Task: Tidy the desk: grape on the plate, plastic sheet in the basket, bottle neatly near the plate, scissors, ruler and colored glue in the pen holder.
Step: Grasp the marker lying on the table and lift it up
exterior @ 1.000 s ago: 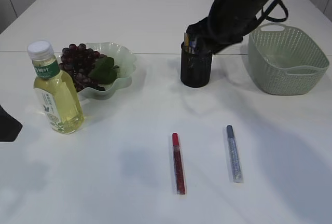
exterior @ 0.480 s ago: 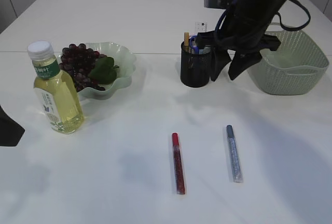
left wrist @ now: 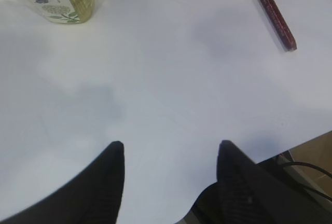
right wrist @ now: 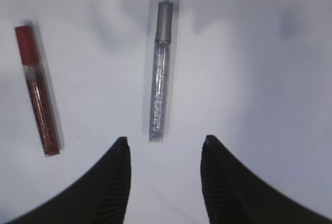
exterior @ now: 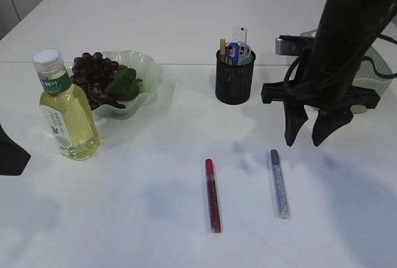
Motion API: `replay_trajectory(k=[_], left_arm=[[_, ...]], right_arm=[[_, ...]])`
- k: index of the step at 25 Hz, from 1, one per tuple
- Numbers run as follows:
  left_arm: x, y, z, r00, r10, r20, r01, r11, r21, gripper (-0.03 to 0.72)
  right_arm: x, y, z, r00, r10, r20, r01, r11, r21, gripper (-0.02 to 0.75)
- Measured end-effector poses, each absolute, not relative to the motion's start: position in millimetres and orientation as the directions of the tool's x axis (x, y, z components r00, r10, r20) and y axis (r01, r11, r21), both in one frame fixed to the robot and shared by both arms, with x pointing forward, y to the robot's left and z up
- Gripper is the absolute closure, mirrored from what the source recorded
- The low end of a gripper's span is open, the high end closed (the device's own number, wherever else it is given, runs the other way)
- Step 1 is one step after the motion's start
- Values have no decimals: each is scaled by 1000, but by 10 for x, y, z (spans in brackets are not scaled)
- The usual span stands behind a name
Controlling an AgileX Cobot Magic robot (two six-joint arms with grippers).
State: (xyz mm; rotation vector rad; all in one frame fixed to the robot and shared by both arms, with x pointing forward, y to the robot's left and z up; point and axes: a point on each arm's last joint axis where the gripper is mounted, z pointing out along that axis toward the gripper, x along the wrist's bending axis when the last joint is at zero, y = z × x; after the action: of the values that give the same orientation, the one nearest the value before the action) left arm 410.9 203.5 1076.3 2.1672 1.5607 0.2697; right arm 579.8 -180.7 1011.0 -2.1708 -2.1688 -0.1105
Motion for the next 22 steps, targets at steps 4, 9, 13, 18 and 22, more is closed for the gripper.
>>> replay_trajectory(k=[4,9,13,18,22], left_arm=[[4114,2032,10766,340,935,-104,843,-254,474,272],[4121,2028,10771,341,934,-106,839,-252,483,272],[4121,2028,10771,341,934,-106,839,-252,483,272],[4121,2028,10771,341,934,-106,839,-252,483,272],[4121,2028,10771,341,934,-106,839,-252,483,272]], right_arm=[[5804,-1797,10003,18,995,99,999,-14,-35,374],[5847,-1757,9811,36,994,107,995,-26,-92,374],[5884,-1728,9598,52,993,104,988,-35,-151,374],[5927,-1712,9402,59,994,94,983,-41,-181,374],[5986,-1697,9325,64,993,104,989,-48,-143,374]])
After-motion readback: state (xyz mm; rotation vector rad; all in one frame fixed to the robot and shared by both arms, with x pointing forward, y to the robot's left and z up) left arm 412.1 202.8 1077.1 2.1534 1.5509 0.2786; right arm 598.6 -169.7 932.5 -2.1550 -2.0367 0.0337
